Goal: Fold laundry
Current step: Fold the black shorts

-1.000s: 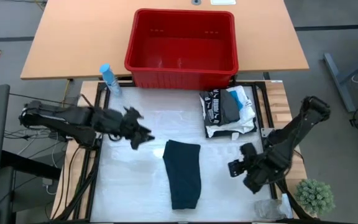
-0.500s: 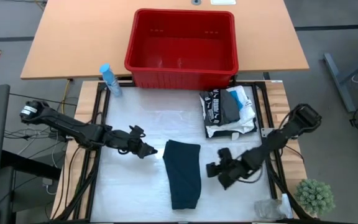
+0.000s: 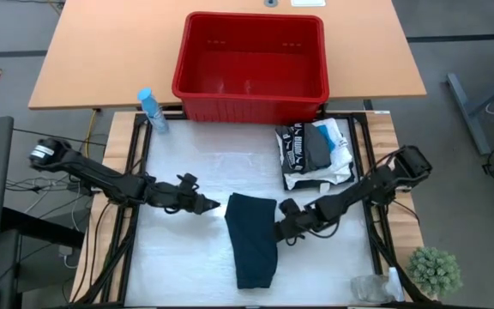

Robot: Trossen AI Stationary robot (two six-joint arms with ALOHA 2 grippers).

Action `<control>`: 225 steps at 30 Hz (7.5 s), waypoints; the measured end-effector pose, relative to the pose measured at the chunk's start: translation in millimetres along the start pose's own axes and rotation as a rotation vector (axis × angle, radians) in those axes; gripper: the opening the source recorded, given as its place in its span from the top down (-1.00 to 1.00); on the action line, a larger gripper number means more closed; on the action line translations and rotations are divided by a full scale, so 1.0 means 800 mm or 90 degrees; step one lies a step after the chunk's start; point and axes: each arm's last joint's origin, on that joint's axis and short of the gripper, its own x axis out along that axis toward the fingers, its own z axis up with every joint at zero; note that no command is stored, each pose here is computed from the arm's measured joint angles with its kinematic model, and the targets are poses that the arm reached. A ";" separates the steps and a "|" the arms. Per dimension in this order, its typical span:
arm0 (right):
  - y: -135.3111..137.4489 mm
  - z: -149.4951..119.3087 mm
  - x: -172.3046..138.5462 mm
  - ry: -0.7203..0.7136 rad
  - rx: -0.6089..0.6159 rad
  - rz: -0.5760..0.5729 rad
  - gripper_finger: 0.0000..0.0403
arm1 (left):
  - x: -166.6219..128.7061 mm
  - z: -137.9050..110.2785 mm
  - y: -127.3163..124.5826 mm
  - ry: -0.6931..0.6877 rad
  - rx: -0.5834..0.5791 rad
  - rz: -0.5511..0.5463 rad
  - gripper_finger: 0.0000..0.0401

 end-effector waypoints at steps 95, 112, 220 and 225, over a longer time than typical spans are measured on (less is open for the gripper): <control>0.045 -0.057 -0.054 -0.108 -1.241 0.234 -0.16 | 0.179 -0.136 0.020 0.171 0.654 0.101 1.00; 0.044 -0.098 0.009 -0.031 -1.361 0.038 -0.52 | 0.179 -0.135 0.022 0.165 0.661 0.120 1.00; 0.081 0.086 0.018 0.191 -0.713 0.234 0.91 | 0.159 -0.121 -0.017 0.158 0.518 0.057 1.00; 0.082 0.086 0.017 0.201 -0.712 0.246 0.91 | 0.152 -0.115 -0.025 0.160 0.506 0.054 1.00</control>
